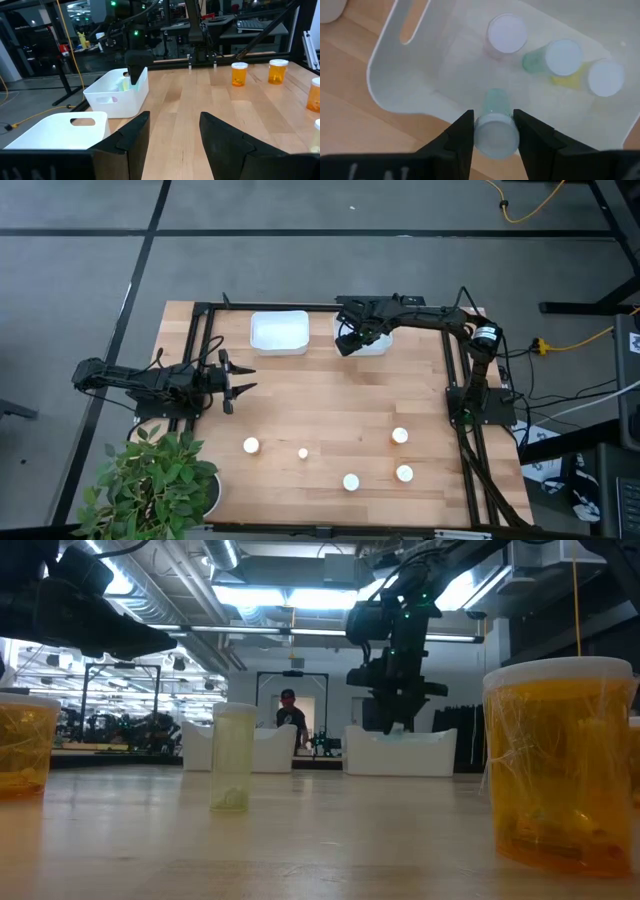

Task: Pick and place medicine bottles into bin by pill shape (circle, oval)
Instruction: Put the blue pill bottle into the right white bin, then put the yellow pill bottle into the right white bin

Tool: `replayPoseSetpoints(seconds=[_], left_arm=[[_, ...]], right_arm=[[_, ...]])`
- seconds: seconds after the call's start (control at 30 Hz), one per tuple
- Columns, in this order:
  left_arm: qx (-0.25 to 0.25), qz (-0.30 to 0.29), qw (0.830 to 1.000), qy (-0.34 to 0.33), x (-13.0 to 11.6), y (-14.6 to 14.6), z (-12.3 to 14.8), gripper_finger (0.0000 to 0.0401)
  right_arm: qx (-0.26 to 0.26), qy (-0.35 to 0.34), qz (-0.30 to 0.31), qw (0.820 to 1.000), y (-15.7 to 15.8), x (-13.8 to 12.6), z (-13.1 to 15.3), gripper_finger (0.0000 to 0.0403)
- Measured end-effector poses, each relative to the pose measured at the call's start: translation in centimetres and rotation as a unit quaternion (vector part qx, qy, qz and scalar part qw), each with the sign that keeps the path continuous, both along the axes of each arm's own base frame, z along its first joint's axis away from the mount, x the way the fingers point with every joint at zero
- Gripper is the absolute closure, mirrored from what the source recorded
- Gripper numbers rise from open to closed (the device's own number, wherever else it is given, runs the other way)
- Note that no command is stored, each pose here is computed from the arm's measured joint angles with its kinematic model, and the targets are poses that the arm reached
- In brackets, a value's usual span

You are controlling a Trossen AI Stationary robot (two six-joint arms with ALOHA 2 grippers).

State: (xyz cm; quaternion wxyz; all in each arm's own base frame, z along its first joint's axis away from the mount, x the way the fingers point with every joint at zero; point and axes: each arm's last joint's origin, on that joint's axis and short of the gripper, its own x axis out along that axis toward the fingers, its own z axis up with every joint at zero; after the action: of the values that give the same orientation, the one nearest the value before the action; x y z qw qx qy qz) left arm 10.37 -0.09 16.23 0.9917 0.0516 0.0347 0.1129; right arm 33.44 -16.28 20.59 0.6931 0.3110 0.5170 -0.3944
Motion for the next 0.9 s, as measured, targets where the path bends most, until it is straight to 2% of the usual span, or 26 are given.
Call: replayPoseSetpoints(seconds=[0.23, 0.7, 0.9], left_arm=[[0.000, 0.000, 1.000, 0.000, 0.0, 0.0, 0.0, 0.0235], [0.000, 0.000, 1.000, 0.000, 0.0, 0.0, 0.0, 0.0235], [0.000, 0.000, 1.000, 0.000, 0.0, 0.0, 0.0, 0.0235]], right_arm=[[0.000, 0.000, 0.000, 1.000, 0.0, 0.0, 0.0, 0.0246], [-0.001, -0.002, 0.000, 1.000, 0.0, 0.0, 0.0, 0.0245], [-0.010, -0.021, 0.001, 1.000, -0.2, 0.7, 1.7, 0.0253]])
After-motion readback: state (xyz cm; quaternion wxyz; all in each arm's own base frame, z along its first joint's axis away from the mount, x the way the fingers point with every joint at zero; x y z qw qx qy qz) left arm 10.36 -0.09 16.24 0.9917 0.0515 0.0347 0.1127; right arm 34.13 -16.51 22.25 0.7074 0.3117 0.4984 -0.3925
